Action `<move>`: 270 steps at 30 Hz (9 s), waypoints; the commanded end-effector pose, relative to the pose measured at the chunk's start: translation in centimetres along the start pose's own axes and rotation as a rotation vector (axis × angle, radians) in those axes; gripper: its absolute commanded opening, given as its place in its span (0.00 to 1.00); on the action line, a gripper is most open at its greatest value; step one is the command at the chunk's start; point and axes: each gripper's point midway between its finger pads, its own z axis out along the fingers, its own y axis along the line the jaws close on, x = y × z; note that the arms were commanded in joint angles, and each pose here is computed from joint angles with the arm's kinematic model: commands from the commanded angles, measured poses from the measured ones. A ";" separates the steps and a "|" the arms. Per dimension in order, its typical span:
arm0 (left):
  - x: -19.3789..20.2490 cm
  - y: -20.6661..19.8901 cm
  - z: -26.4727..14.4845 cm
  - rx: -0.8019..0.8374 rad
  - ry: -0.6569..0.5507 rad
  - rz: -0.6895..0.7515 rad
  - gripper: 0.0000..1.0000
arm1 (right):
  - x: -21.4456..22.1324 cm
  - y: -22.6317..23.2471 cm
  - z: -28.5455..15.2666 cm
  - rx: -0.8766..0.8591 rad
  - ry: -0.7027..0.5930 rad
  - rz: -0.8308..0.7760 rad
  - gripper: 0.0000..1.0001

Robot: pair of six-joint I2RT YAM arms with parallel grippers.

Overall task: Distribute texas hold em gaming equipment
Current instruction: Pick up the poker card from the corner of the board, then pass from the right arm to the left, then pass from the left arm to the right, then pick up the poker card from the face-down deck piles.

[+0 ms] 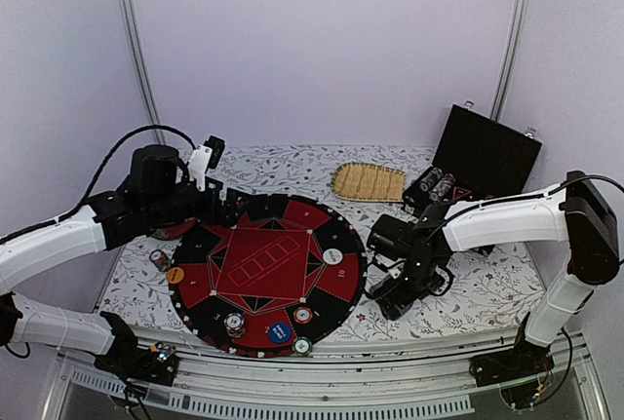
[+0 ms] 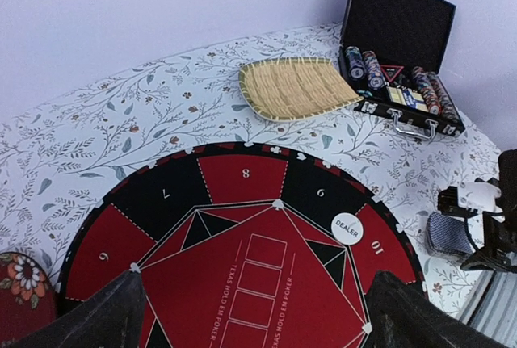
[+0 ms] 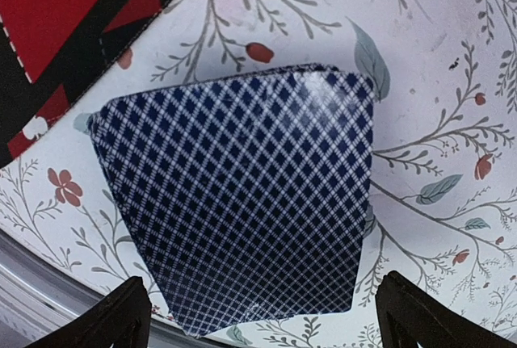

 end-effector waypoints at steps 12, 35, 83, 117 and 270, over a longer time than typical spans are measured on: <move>-0.1 -0.6 0.7 0.022 -0.006 0.000 0.98 | -0.8 1.1 2.4 -0.036 -0.015 -0.082 0.99; 0.2 -1.8 1.6 0.059 0.031 -0.060 0.96 | -1.8 2.2 0.8 -0.044 -0.061 -0.143 0.52; 3.2 -11.0 4.8 0.735 0.100 -0.482 0.80 | -15.7 12.7 -14.7 0.045 -0.612 -0.829 0.45; 2.3 -14.7 0.4 0.890 0.019 -0.309 0.00 | -13.2 12.8 -17.8 -0.004 -1.068 -0.911 0.99; 2.3 -12.2 -1.2 0.603 0.122 -0.238 0.00 | -15.9 12.6 -14.6 -0.061 -1.040 -0.853 0.44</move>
